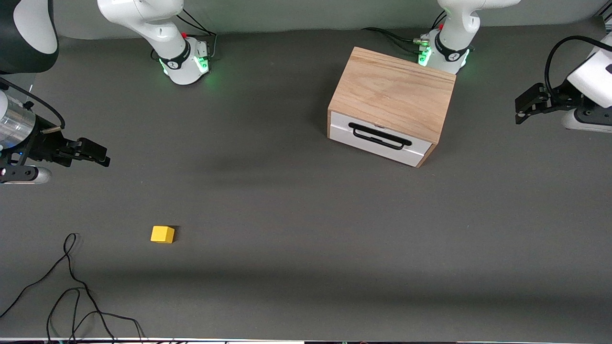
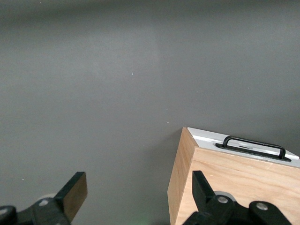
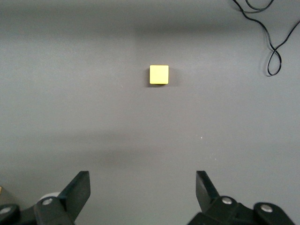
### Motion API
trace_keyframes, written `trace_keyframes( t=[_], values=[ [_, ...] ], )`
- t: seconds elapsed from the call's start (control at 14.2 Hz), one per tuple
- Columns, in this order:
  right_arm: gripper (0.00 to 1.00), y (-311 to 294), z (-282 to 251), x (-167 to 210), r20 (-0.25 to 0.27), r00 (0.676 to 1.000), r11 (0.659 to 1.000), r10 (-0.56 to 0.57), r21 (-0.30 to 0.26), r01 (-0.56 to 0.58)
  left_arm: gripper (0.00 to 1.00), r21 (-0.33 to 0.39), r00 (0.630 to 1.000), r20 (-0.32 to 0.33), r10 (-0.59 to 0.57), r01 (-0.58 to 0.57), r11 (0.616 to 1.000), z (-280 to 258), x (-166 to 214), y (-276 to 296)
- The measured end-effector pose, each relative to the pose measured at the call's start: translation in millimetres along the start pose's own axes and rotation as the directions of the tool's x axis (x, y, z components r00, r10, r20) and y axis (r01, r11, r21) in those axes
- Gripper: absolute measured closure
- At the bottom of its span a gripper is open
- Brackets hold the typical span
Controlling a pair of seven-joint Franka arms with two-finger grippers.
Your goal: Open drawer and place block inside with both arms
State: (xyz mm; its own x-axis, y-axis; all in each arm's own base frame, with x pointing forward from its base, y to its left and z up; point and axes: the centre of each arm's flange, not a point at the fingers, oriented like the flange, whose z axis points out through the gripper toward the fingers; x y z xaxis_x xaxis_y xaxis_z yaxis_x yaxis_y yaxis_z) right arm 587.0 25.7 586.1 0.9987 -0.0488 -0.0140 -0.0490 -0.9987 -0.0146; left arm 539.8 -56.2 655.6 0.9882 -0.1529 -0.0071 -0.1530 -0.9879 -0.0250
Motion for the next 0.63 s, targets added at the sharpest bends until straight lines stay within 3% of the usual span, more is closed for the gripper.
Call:
trace_keyframes(
  t=[0.63],
  values=[
    [0.00,-0.3,1.2,4.2,-0.011,1.000,1.000,0.001,0.000,-0.001,0.00,0.000,1.000,-0.001,-0.010,0.010,1.000,0.6,0.2,-7.2]
  ],
)
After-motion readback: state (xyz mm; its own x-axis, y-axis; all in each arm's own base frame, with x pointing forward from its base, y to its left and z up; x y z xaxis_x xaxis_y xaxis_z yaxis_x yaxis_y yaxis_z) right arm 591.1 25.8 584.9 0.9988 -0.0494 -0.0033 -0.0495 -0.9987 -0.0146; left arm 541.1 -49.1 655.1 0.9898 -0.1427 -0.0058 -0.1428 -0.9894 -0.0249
